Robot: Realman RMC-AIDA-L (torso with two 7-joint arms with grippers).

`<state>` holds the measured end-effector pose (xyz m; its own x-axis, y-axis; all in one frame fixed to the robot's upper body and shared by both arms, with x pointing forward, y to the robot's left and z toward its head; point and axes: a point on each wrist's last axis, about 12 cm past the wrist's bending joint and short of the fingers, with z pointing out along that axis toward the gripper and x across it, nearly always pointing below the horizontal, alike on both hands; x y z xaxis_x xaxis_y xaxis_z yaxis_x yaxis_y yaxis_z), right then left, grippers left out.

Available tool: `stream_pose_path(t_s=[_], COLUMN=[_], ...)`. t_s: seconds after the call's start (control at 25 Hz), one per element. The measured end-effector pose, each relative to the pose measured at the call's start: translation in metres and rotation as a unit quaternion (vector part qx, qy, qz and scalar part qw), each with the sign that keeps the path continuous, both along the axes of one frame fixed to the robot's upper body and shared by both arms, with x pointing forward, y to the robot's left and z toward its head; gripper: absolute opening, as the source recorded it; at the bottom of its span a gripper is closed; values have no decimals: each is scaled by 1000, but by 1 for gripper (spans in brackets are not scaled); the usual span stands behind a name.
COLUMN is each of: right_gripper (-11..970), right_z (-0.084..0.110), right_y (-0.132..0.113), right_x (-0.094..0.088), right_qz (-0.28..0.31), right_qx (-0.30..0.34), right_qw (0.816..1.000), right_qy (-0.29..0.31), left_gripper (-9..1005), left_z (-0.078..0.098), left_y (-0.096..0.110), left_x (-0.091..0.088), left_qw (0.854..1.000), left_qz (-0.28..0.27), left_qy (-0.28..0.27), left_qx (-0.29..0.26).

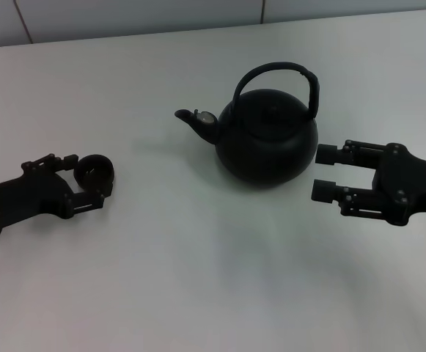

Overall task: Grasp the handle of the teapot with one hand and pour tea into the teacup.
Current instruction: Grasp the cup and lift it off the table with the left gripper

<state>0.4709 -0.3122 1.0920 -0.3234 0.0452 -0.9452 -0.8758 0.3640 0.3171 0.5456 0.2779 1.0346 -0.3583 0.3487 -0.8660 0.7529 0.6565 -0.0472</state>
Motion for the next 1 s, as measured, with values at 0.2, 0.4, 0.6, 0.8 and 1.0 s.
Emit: stream_pose_path(t_s=[0.2,0.4,0.6,0.8,1.0], right_gripper=[699,698,698,698,698], right_z=[0,1,1,0,-1], right_y=[0,0,0,0,-1], right_x=[-1,-1,0,0,0], right_qz=[2,2,2,0,-1], right_qx=[1,1,0,-1,-5], right_qw=[1000,1000,1000,1000,1000], right_qy=[-1,0,-1,0,3], left_gripper=[767,761,709,675,675], left_z=[0,0,0,1,3], left_y=[-2,-3,-4,-6,-11], left_x=[1,3,3,3,4], left_qw=[1000,1000,1000,1000,1000], left_qz=[-1,1,-2,-10,-20], left_qy=[3,5,5,2,-1], left_qx=[-3,-5,-4,-1,-4])
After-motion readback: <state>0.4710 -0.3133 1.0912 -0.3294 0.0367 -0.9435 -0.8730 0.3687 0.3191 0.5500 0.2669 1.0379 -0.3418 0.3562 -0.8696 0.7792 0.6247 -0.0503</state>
